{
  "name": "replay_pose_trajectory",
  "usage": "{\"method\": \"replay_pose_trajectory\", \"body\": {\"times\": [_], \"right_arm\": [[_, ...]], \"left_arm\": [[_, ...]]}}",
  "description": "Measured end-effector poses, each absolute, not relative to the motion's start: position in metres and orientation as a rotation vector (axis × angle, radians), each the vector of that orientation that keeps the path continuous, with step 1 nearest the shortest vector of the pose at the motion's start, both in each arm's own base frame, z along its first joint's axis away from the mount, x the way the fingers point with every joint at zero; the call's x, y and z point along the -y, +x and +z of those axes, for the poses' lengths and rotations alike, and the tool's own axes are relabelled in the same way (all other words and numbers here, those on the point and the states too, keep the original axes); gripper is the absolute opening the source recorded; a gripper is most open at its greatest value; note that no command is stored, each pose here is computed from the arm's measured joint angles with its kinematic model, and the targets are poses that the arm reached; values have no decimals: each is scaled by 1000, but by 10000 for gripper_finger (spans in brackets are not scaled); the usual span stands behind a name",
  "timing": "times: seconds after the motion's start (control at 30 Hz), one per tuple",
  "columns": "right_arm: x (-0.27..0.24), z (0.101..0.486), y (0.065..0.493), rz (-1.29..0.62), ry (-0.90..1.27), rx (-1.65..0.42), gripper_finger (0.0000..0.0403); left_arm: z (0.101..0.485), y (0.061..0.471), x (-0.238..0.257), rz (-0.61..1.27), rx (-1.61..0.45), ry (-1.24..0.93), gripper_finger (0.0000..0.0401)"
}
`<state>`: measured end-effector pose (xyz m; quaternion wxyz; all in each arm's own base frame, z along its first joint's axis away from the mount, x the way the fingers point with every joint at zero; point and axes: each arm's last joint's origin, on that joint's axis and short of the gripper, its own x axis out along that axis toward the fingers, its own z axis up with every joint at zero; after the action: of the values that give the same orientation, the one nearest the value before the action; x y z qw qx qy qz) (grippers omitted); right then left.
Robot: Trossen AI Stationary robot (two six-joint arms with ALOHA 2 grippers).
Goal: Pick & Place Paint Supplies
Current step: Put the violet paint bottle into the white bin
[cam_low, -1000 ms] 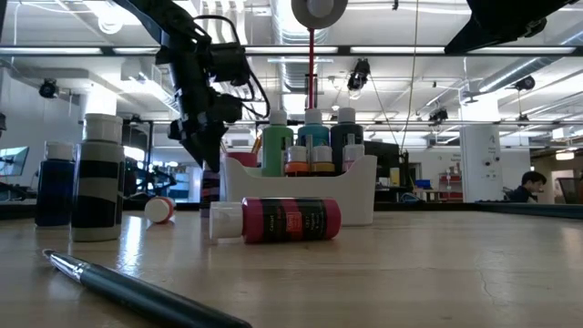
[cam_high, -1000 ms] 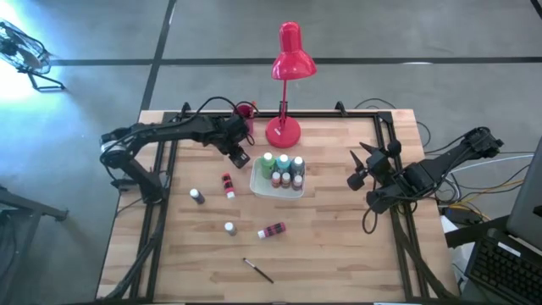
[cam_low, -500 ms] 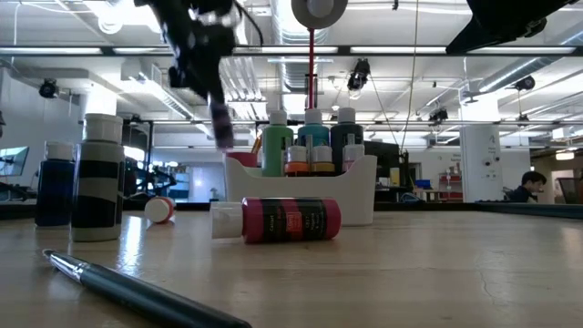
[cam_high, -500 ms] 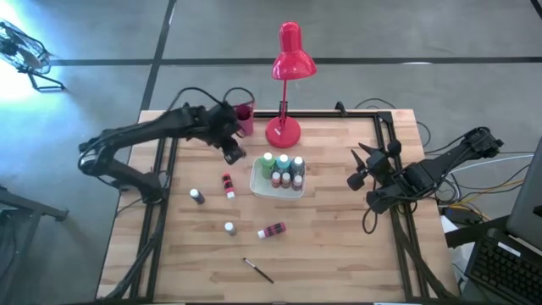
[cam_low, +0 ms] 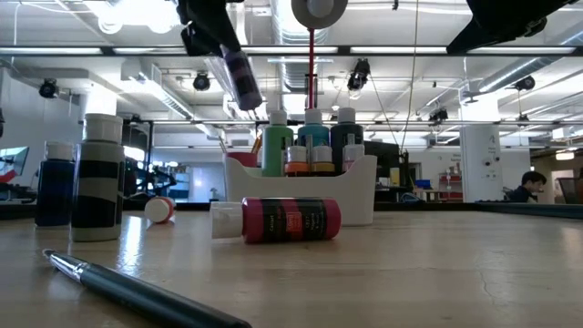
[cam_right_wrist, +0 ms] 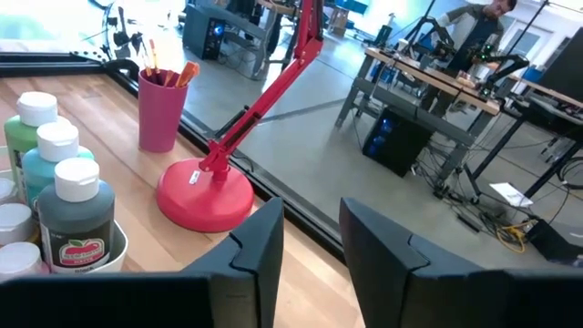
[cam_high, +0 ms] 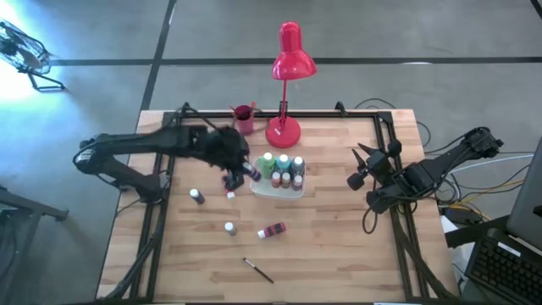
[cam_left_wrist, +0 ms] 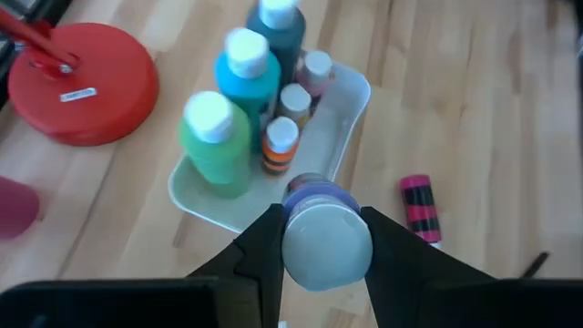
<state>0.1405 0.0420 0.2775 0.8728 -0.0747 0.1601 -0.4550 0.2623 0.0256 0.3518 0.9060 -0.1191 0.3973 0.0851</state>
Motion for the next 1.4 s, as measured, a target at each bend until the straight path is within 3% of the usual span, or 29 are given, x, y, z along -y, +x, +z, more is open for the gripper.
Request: {"method": "replay_pose_trajectory", "body": {"times": [0.23,0.73,1.4], "right_arm": [[-42,278,141,-951,-156,-334,101],[-42,277,141,-949,-153,-336,147],[-42,274,140,-944,-156,-349,176]], "left_arm": [[326,289,-11,249,-908,-147,118],[264,331,-28,361,-1088,-37,118],[237,345,-34,392,-1122,-47,118]]}}
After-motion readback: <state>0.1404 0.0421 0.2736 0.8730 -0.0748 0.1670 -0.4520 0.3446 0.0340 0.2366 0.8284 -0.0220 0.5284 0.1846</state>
